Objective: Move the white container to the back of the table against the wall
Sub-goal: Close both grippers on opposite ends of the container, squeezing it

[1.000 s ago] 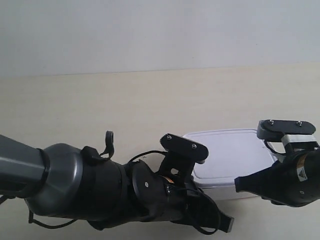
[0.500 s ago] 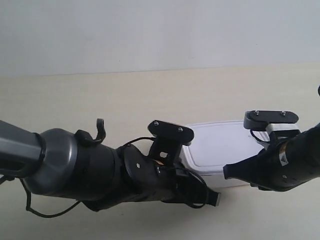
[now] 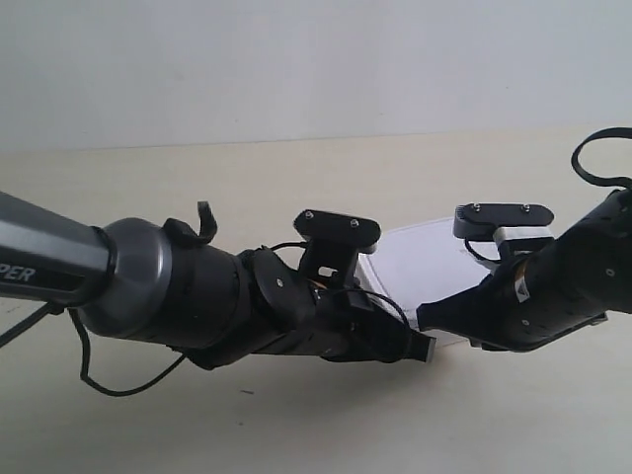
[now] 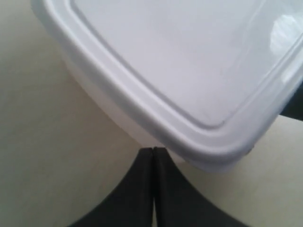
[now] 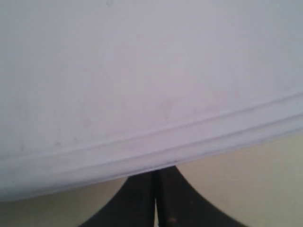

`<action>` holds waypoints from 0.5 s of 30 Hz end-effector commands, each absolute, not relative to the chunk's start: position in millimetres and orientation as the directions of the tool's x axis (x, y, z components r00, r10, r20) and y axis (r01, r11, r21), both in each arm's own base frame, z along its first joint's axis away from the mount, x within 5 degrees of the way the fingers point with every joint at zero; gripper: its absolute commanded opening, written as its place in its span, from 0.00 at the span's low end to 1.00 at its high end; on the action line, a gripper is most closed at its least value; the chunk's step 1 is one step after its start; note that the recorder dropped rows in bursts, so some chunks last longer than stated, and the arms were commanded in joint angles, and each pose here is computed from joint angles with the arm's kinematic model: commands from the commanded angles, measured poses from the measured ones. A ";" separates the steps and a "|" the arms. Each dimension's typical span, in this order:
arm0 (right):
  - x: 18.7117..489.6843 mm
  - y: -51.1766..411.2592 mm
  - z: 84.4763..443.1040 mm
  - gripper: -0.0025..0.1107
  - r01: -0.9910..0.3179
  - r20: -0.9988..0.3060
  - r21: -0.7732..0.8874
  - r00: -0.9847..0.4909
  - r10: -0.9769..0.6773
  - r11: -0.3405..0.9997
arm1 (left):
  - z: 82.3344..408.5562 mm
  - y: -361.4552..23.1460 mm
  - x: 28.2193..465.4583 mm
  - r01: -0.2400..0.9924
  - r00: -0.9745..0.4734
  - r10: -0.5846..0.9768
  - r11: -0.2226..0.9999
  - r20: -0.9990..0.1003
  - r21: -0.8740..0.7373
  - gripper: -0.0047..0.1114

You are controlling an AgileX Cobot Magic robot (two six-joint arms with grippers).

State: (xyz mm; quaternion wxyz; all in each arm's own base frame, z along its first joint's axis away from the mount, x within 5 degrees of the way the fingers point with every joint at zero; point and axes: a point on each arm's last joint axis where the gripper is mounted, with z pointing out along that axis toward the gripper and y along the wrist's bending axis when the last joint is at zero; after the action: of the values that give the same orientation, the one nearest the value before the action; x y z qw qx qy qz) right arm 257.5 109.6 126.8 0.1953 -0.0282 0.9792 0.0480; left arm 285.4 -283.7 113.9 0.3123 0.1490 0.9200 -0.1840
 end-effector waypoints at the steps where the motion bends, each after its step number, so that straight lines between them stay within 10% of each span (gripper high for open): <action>1: 269.8 112.9 126.0 0.02 -0.103 -0.409 0.074 -0.911 -0.064 0.992 | 106.5 -282.8 290.9 0.393 -0.754 0.176 0.893 -0.633 -0.220 0.04; 15: 298.2 125.5 126.7 0.02 -0.113 -0.444 0.083 -0.894 -0.065 0.990 | 111.6 -278.5 302.9 0.384 -0.728 0.163 0.901 -0.666 -0.199 0.04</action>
State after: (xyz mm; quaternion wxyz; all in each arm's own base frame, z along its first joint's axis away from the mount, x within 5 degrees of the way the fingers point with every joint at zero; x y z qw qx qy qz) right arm 291.8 124.8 125.8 0.2162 -0.0383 0.9742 0.0530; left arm 294.5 -281.7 105.3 0.3202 0.1575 0.9191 -0.1673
